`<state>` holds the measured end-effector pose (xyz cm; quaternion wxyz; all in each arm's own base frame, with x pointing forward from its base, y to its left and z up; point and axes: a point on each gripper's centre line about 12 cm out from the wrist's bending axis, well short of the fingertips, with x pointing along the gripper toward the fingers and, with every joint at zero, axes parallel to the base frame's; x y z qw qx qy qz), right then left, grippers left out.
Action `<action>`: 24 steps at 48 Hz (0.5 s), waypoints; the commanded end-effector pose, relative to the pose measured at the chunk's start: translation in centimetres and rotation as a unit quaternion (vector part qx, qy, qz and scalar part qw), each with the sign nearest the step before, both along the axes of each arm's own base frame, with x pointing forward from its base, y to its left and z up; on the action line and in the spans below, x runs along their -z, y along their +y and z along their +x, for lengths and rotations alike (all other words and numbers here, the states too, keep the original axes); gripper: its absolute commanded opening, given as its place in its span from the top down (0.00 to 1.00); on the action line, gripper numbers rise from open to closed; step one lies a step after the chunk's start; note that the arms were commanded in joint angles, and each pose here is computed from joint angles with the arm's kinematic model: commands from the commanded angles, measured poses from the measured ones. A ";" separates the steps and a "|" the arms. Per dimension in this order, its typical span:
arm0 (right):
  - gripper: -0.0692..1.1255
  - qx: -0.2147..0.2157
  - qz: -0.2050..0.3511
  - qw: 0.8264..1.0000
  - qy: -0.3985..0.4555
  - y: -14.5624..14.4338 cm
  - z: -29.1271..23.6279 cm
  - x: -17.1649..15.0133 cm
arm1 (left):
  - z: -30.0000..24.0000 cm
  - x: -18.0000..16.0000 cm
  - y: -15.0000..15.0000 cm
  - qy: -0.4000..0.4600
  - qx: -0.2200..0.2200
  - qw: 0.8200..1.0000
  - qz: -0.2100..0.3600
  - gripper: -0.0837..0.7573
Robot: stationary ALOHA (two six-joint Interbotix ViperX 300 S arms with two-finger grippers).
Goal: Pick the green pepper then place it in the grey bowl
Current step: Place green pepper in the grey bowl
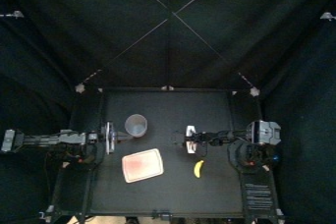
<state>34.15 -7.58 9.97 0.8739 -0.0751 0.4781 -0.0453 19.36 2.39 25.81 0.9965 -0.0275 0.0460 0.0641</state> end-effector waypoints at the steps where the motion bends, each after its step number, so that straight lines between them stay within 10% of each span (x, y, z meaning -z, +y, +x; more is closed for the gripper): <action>1: 0.44 0.003 -0.005 0.999 -0.041 -0.2 1.2 -2.5 | 0.2 -0.5 0.0 -0.008 0.000 1.000 -0.001 0.78; 24: 0.44 -0.029 -0.041 0.958 -0.284 -0.1 9.0 -16.4 | 0.1 -0.6 0.0 -0.018 -0.001 1.000 0.002 0.78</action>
